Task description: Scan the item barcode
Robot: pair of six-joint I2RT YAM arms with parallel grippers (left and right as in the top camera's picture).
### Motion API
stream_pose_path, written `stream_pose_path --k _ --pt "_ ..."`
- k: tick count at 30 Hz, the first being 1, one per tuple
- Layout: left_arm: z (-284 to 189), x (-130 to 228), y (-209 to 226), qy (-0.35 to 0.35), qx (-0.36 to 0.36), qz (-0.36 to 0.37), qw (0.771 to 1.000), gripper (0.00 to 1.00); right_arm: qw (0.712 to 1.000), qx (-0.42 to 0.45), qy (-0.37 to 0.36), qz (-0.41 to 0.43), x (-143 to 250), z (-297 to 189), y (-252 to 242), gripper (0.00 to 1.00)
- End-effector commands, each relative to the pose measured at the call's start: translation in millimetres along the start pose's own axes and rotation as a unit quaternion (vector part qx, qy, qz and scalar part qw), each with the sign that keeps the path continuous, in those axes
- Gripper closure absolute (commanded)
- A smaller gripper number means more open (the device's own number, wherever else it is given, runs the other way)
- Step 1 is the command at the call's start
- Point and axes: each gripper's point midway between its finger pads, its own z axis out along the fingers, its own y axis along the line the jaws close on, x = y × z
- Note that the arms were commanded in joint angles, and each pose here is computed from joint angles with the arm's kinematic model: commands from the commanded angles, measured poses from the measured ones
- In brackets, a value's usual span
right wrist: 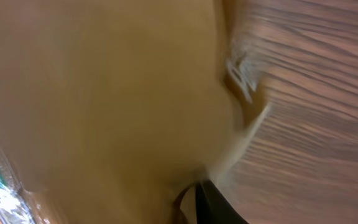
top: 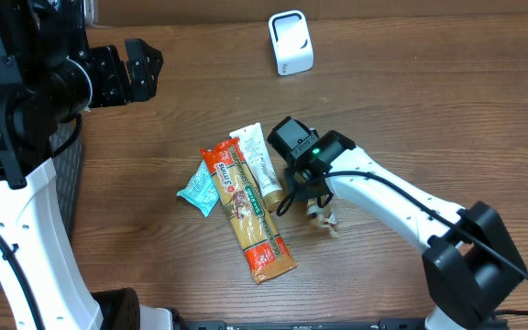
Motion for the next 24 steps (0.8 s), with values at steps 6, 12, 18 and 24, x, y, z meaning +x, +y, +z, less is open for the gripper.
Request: stream_pose_path --k 6,12,18,24 --pt "-1.9 -3.6 3.9 -0.006 -0.006 0.000 1.000 0.01 0.991 -0.132 0.006 -0.027 -8.1 -14.2 46.6 0.37" --pt "-1.9 -3.6 3.9 -0.006 -0.006 0.000 1.000 0.00 0.996 -0.086 0.001 -0.009 -12.0 -11.4 23.9 0.24" --pt "-1.9 -3.6 3.9 -0.006 -0.006 0.000 1.000 0.00 0.996 -0.076 0.029 0.042 -15.4 -13.7 -12.7 0.12" --pt "-1.9 -3.6 3.9 -0.006 -0.006 0.000 1.000 0.00 0.977 -0.186 0.086 0.061 -8.6 -21.0 -32.3 0.06"
